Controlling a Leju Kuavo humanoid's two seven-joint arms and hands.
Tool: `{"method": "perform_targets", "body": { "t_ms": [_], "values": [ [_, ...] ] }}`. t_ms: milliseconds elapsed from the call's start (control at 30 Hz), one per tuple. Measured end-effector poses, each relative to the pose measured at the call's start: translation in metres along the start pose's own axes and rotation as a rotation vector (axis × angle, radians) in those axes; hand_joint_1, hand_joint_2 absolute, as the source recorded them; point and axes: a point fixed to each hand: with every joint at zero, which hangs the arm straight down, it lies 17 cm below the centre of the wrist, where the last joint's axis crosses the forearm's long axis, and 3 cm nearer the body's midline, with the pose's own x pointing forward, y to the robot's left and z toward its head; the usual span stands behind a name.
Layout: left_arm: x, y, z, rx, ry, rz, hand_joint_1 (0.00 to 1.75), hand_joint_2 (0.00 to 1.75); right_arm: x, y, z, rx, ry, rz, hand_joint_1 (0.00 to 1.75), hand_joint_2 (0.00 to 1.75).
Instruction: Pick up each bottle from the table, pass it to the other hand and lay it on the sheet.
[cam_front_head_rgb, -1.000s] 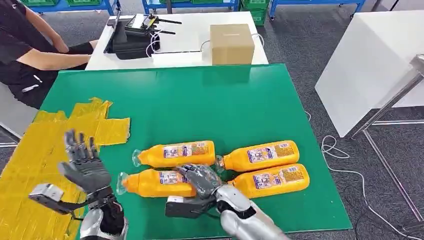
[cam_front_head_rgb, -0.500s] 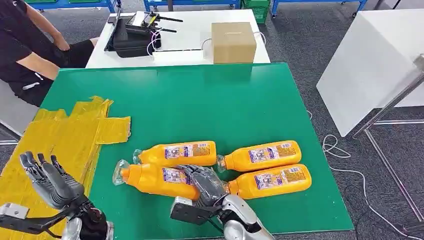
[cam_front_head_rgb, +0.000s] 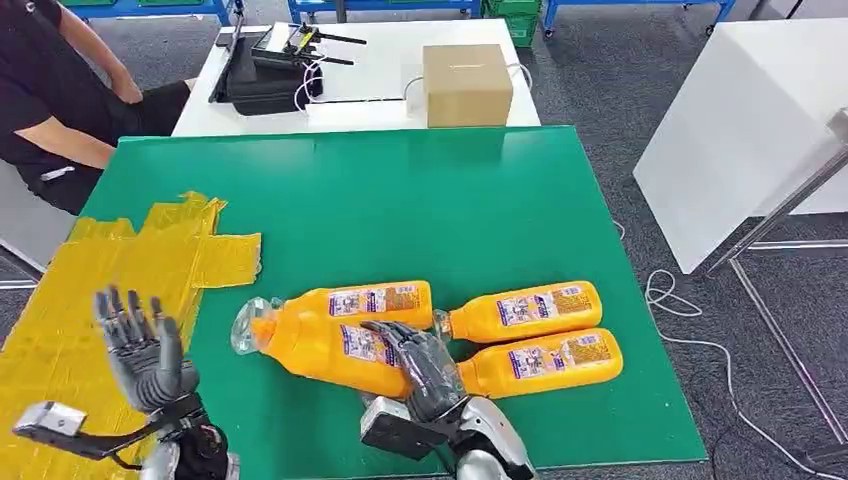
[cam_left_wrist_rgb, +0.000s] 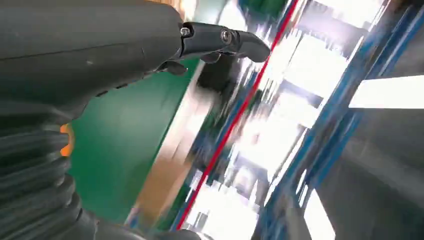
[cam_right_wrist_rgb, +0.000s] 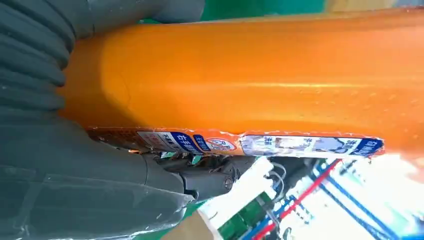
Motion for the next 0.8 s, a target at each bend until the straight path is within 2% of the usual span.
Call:
{"method": "perform_targets", "body": {
  "t_ms": [67, 167, 400, 633, 800],
  "values": [
    [-0.025, -0.054, 0.023, -0.277, 0.121, 0.088, 0.00, 1.75, 0.004, -0.010, -0.003, -0.022, -0.023, -0.037, 1.75, 1.75],
    [-0.041, -0.101, 0.059, -0.481, 0.203, 0.210, 0.00, 1.75, 0.007, -0.023, -0.012, -0.034, -0.042, -0.062, 1.75, 1.75],
    [-0.050, -0.117, 0.086, -0.578, 0.278, 0.269, 0.00, 1.75, 0.014, -0.030, -0.020, -0.055, -0.059, -0.088, 1.75, 1.75],
    [-0.053, -0.116, 0.094, -0.609, 0.305, 0.269, 0.00, 1.75, 0.015, -0.035, -0.022, -0.072, -0.064, -0.108, 1.75, 1.75],
    [-0.052, -0.116, 0.095, -0.617, 0.306, 0.269, 0.00, 1.75, 0.015, -0.018, -0.025, -0.008, -0.055, -0.093, 1.75, 1.75]
  ]
}}
